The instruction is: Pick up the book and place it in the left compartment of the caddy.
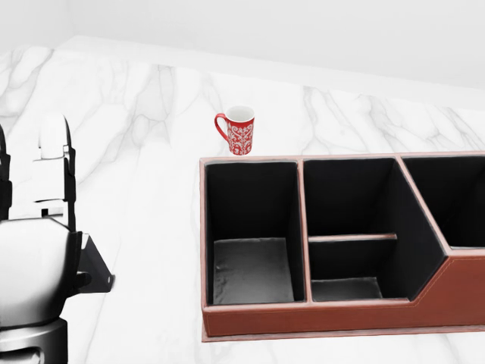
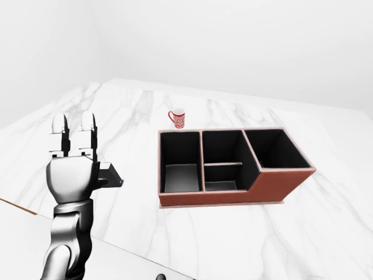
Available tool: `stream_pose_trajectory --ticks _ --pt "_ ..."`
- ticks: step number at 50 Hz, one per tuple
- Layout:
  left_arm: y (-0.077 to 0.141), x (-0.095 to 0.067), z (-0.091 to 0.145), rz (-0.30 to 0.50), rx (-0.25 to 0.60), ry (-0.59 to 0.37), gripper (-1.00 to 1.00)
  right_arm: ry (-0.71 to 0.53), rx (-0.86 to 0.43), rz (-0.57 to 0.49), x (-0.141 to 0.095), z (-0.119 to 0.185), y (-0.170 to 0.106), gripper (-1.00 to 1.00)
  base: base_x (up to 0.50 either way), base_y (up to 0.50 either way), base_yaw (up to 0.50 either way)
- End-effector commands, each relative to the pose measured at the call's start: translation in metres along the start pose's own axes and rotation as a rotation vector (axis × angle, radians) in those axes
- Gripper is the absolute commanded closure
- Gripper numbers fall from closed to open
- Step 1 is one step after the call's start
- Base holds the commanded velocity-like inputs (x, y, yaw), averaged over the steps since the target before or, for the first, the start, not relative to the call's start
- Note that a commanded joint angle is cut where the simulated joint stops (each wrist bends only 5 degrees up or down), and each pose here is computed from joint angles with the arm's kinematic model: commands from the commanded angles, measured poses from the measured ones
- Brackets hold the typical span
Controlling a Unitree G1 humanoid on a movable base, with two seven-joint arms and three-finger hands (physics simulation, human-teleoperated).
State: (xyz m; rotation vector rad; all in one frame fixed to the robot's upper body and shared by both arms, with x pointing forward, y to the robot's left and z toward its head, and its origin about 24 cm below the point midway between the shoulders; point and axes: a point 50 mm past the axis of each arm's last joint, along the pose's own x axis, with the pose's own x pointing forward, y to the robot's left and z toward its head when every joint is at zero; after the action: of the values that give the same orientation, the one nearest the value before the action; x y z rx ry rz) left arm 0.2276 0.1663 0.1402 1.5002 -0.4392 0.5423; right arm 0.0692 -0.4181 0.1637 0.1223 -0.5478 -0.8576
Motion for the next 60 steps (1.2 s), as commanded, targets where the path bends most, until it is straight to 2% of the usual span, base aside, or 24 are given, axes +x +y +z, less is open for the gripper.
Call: stream_pose_trajectory --ticks 1,4,40,44,45,46,48,50,58,60 --pt "0.005 0.002 0.004 -0.005 -0.018 -0.003 -1.00 0.005 -0.016 -0.005 0.000 -0.001 0.000 -1.00 0.00 0.00 0.00" --pt "0.013 0.005 0.008 0.010 -0.056 -0.004 -1.00 0.012 -0.024 0.000 0.000 -0.003 0.001 -1.00 0.00 0.00 0.00" --pt "0.014 0.005 0.009 0.010 -0.057 -0.007 -1.00 0.012 -0.024 0.000 0.000 -0.003 0.001 -1.00 0.00 0.00 0.00" --pt "0.009 0.009 0.004 -0.026 -0.038 0.001 -1.00 0.016 -0.016 0.016 0.000 -0.004 0.001 -1.00 0.00 0.00 0.00" --pt "0.003 0.009 0.002 -0.070 -0.040 -0.008 -1.00 0.014 -0.019 0.019 -0.001 -0.003 0.002 -1.00 0.00 0.00 0.00" --pt "0.001 0.008 0.002 -0.078 -0.037 -0.015 -1.00 0.015 -0.023 0.017 -0.001 -0.003 0.002 -1.00 0.00 0.00 0.00" --pt "0.001 0.008 0.000 -0.069 -0.030 0.003 -1.00 0.009 -0.018 0.019 0.000 -0.002 0.002 -1.00 0.00 0.00 0.00" --pt "-0.005 0.008 -0.003 -0.101 -0.025 0.010 -1.00 0.018 -0.009 0.030 -0.001 -0.004 0.002 -1.00 0.00 0.00 0.00" --pt "-0.012 0.008 -0.006 -0.129 -0.031 0.021 -1.00 0.020 -0.012 0.034 -0.001 -0.005 0.002 -1.00 0.00 0.00 0.00" --pt "-0.021 0.008 -0.010 -0.181 -0.035 0.031 -1.00 0.019 -0.011 0.042 -0.002 -0.004 0.002 -1.00 0.00 0.00 0.00"
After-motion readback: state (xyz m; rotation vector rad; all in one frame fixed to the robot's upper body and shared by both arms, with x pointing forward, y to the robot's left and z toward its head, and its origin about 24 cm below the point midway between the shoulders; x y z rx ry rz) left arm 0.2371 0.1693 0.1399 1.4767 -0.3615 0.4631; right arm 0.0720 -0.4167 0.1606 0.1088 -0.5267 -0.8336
